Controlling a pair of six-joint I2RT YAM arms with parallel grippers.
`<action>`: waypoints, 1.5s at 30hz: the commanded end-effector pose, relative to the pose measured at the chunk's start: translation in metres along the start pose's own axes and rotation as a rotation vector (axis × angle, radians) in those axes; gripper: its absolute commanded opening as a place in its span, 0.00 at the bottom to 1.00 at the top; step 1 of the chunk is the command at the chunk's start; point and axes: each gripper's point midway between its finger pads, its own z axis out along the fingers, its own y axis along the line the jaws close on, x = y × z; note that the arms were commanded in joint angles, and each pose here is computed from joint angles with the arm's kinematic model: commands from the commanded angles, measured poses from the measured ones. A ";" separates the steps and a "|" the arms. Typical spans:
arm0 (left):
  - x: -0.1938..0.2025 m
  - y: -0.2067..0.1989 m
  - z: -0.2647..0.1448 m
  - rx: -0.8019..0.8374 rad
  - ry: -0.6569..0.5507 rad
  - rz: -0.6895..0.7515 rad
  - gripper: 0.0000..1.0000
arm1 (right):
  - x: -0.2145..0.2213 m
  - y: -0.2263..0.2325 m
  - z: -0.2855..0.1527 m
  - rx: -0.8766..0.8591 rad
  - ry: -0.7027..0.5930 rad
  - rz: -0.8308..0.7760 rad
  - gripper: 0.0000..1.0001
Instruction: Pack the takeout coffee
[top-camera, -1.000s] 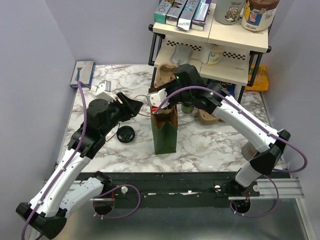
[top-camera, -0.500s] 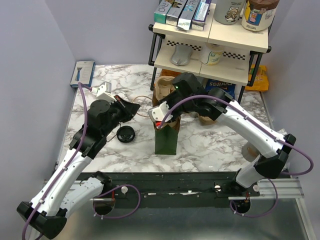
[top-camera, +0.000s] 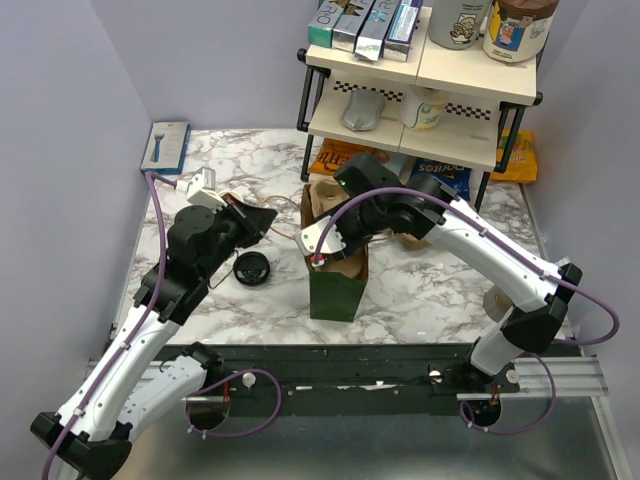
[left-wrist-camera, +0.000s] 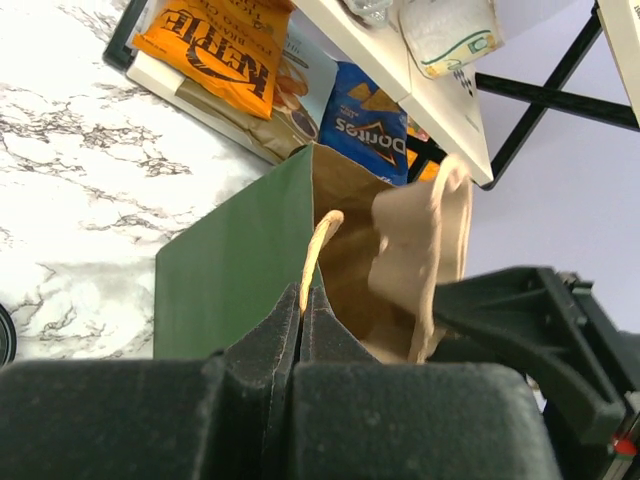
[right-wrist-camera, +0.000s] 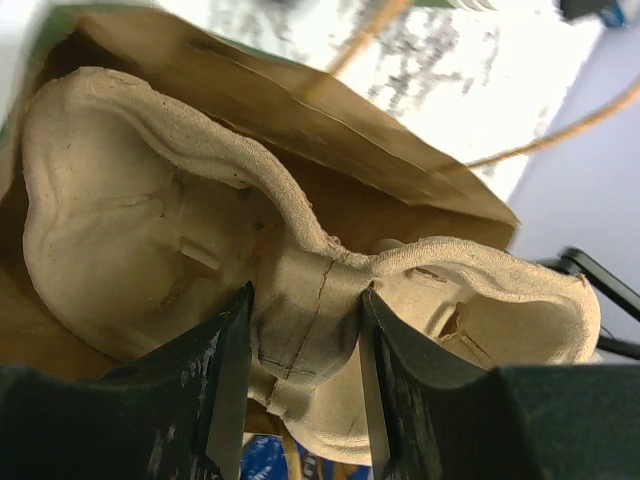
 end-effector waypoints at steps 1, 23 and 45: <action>-0.009 0.001 -0.002 -0.012 -0.045 -0.003 0.00 | -0.011 0.041 0.004 -0.193 -0.041 0.021 0.41; -0.007 -0.015 -0.009 0.090 -0.036 0.016 0.00 | -0.009 0.060 0.042 -0.276 0.006 0.348 0.46; -0.003 -0.008 -0.019 0.114 -0.065 0.015 0.00 | -0.046 0.074 0.054 -0.388 -0.133 0.759 0.40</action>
